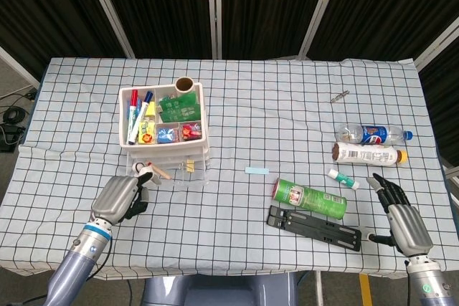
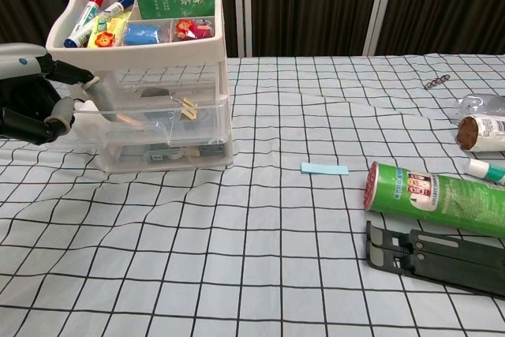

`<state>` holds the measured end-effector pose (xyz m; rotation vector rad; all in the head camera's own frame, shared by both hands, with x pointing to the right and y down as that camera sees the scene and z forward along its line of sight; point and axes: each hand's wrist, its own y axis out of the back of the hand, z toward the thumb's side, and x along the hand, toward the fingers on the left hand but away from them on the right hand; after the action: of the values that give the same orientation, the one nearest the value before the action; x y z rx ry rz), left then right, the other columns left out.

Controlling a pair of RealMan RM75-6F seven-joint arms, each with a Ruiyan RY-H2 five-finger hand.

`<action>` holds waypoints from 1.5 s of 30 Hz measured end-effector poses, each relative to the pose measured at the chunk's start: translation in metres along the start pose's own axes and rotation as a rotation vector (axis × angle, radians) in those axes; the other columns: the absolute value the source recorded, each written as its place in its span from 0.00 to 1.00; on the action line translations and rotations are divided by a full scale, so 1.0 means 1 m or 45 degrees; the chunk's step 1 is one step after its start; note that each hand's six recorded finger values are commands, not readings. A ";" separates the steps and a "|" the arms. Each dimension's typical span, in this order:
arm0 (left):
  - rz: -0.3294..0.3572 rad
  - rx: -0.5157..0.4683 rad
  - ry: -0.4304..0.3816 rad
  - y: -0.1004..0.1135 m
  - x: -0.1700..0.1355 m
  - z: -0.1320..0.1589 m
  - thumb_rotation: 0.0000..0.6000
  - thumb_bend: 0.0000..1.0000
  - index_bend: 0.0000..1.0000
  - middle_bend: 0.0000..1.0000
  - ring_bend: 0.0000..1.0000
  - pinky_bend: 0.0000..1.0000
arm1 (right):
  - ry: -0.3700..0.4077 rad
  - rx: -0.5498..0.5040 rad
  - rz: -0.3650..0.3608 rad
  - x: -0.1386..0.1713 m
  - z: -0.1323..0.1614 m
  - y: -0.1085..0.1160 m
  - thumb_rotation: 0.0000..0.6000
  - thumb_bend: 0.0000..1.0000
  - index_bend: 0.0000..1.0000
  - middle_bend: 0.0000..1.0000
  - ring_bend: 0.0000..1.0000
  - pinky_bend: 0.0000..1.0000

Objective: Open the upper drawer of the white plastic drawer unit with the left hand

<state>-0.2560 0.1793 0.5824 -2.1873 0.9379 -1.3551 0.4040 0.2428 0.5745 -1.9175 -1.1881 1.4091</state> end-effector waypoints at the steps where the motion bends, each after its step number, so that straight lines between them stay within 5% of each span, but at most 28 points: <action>1: -0.001 -0.001 0.001 0.000 0.000 0.000 1.00 0.92 0.34 0.88 0.80 0.71 | 0.000 0.000 0.000 0.000 0.000 0.000 1.00 0.11 0.01 0.00 0.00 0.00; 4: -0.004 -0.004 0.006 -0.001 0.000 -0.002 1.00 0.92 0.24 0.88 0.80 0.71 | -0.001 -0.001 -0.002 0.000 0.000 0.001 1.00 0.11 0.01 0.00 0.00 0.00; 10: -0.008 -0.004 0.012 0.000 -0.001 -0.005 1.00 0.92 0.21 0.88 0.80 0.71 | 0.001 0.002 0.001 0.000 0.000 0.000 1.00 0.11 0.01 0.00 0.00 0.00; 45: -0.123 0.015 -0.012 0.001 -0.023 0.002 1.00 0.92 0.31 0.88 0.80 0.71 | 0.008 0.001 -0.003 0.002 0.002 0.000 1.00 0.11 0.01 0.00 0.00 0.00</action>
<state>-0.2615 0.1950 0.5662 -2.2541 0.8284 -1.3888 0.4023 0.2436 0.5726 -1.9183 -1.1864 1.4009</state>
